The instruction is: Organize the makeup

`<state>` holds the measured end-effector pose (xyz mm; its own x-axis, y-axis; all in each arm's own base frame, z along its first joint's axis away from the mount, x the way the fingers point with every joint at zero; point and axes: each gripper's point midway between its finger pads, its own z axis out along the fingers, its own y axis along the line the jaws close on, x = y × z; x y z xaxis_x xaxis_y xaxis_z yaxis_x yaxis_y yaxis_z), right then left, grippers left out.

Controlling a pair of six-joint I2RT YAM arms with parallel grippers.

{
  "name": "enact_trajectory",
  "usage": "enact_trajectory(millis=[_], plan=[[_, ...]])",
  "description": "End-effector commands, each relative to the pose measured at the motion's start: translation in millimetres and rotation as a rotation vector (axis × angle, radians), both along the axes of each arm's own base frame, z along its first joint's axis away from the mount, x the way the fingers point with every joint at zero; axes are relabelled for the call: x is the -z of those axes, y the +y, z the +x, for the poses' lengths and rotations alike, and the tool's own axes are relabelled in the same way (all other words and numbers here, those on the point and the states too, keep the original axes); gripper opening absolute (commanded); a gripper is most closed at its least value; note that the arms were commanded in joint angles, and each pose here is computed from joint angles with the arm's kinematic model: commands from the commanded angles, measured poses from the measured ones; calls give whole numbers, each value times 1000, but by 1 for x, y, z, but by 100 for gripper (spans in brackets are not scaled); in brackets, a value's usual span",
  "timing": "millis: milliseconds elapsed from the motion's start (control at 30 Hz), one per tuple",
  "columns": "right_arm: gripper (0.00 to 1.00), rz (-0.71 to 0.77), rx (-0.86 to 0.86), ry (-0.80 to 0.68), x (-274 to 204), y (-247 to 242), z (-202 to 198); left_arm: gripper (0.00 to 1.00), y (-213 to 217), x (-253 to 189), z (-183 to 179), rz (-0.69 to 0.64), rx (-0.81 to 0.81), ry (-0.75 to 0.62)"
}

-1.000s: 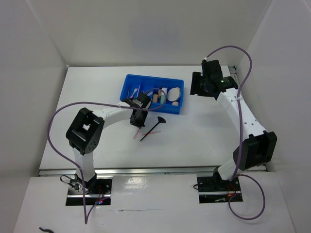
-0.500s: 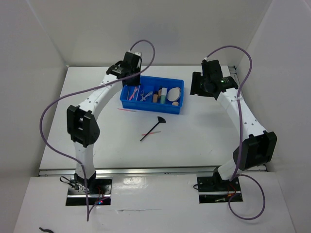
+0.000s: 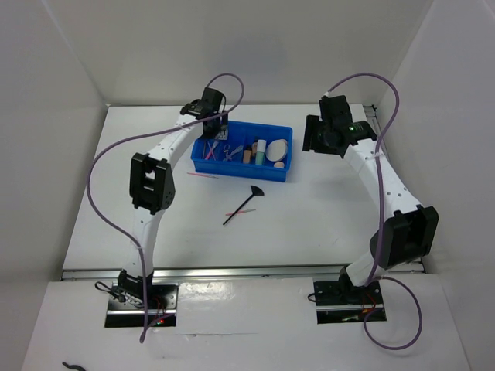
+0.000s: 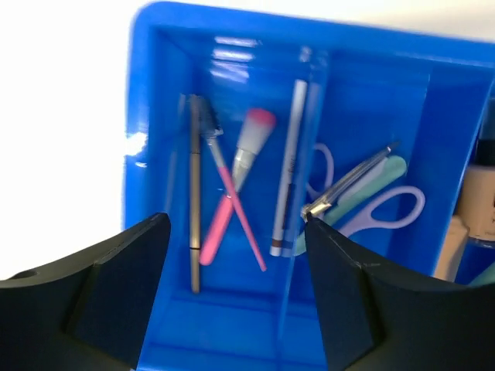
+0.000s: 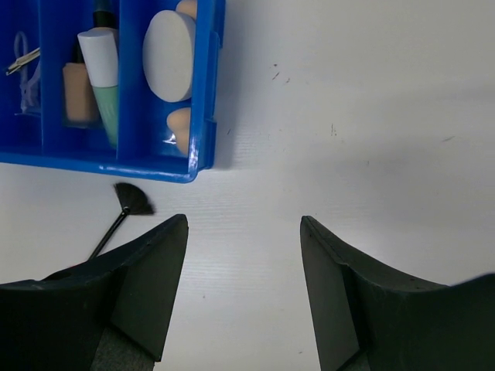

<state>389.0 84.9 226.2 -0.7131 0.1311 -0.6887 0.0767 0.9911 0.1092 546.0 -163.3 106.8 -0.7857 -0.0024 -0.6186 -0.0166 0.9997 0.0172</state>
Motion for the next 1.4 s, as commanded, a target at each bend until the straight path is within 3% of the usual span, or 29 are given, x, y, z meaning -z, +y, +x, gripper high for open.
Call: enact_trajectory(millis=[0, 100, 133, 167, 233, 267, 367, 400, 467, 500, 667, 733, 900, 1100, 1367], plan=[[68, -11, 8, -29, -12, -1, 7, 84, 4, -74, 3, -62, -13, -153], [68, 1, 8, -28, -12, 1, 7, 70, 13, -82, -16, -60, -33, -152], [68, 1, 8, -28, -12, 1, 7, 53, 18, -106, -27, -77, -48, -194], [68, 1, 8, -28, -12, 1, 7, 46, 23, -83, -45, -71, -66, -136], [68, -1, 8, -19, -8, 0, 6, 31, 28, -83, -63, -99, -92, -148], [68, -1, 8, -19, -8, 0, 3, 28, 37, -74, -88, -97, -115, -124], [68, -1, 8, -19, -8, 0, 3, 35, 52, -35, -129, -166, -239, -31], [68, 6, 1, -17, -8, 1, 3, 49, 54, -33, -140, -209, -261, -12], [68, 8, -8, -26, -9, 5, 4, 66, 51, -2, -160, -264, -295, 64], [68, 14, -14, -24, -9, 7, 3, 68, 47, 4, -165, -294, -314, 90], [68, 19, -14, -44, -17, 6, 1, 68, 55, 17, -160, -330, -337, 116], [68, 11, -8, -36, -15, 4, -1, 68, 67, 24, -154, -266, -345, 116], [68, 5, 0, -46, -21, 2, -2, 64, 107, 35, -135, -251, -450, 131], [68, 18, -13, -44, -22, 6, 0, 62, 125, 31, -98, -331, -520, 83], [68, 9, -6, -38, -23, 3, -2, 65, 113, 52, -59, -375, -488, 153]])
